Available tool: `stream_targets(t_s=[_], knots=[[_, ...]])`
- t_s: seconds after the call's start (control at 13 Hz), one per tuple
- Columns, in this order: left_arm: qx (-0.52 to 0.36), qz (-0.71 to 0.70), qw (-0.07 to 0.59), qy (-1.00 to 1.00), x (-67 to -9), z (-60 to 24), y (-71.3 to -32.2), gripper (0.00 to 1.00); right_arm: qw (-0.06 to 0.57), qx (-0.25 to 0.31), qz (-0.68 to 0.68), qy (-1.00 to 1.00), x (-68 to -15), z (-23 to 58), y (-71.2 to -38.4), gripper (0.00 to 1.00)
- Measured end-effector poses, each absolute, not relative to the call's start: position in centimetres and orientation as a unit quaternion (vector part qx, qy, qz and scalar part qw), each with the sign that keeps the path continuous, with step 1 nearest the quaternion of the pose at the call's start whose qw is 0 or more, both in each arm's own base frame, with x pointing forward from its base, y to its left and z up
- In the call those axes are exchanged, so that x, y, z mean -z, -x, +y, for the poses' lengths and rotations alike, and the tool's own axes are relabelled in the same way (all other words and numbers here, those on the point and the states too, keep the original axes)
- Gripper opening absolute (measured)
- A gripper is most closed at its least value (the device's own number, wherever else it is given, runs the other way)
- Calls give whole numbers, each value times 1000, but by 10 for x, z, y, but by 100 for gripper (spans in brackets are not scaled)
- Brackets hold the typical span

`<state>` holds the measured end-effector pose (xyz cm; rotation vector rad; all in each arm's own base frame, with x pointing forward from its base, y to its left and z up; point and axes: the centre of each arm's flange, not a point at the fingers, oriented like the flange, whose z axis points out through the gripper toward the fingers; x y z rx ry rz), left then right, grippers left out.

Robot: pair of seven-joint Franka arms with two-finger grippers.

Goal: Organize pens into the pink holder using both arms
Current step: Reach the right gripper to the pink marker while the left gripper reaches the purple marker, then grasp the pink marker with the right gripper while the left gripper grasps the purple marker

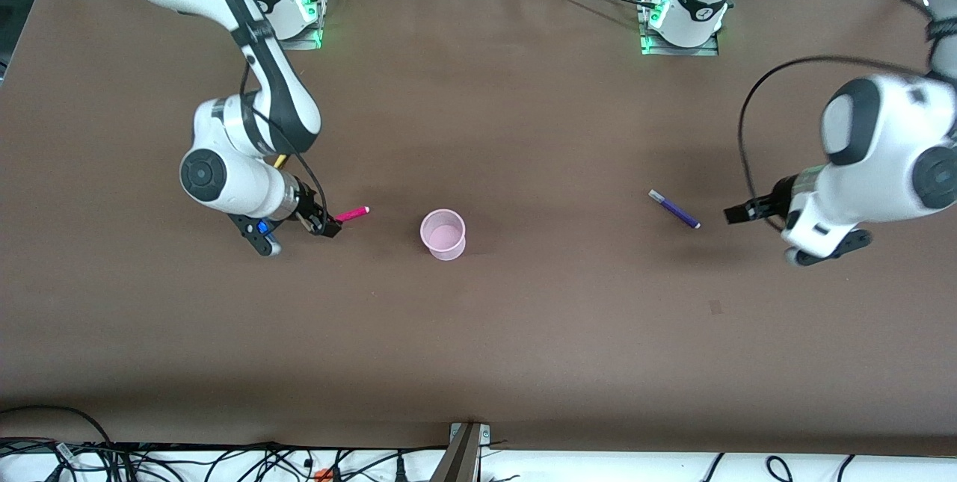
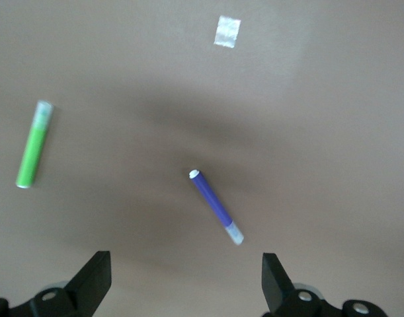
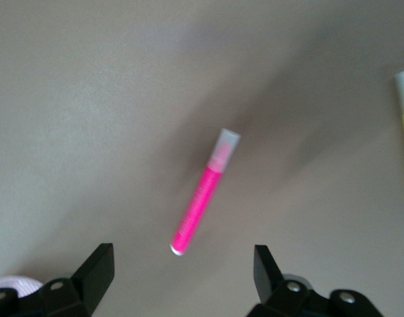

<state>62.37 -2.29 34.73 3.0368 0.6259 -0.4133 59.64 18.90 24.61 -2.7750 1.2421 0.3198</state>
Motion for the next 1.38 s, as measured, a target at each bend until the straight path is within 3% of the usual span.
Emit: stream_targets(t_s=[0.31, 0.38, 0.46, 0.54, 0.69, 0.77, 1.0, 1.08, 1.15, 1.31, 1.38], knots=[[106, 320, 26, -941, -255, -23, -606, 100, 48, -98, 425, 898, -207, 207, -590, 85], [101, 343, 27, -933, -238, -21, -597, 100, 48, -94, 428, 897, -201, 207, -586, 75], [98, 365, 27, -925, -223, -20, -587, 100, 47, -90, 430, 897, -192, 205, -580, 75], [98, 382, 24, -919, -209, -19, -578, 100, 46, -87, 432, 897, -184, 204, -573, 68], [105, 397, 17, -912, -193, -20, -567, 100, 45, -85, 436, 895, -173, 200, -564, 45], [107, 399, 16, -910, -188, -23, -566, 100, 46, -84, 436, 895, -174, 201, -564, 45], [110, 400, 14, -910, -174, -31, -564, 71, 52, -85, 434, 896, -180, 207, -566, 17], [110, 401, 14, -909, -170, -32, -563, 71, 54, -95, 432, 895, -188, 211, -569, 17], [109, 402, 14, -909, -167, -32, -563, 64, 58, -116, 432, 893, -204, 217, -575, 17], [104, 401, 17, -910, -170, -34, -567, 40, 96, -176, 439, 876, -253, 230, -593, 17], [104, 401, 17, -910, -170, -35, -567, 39, 128, -203, 446, 862, -277, 236, -602, 17]])
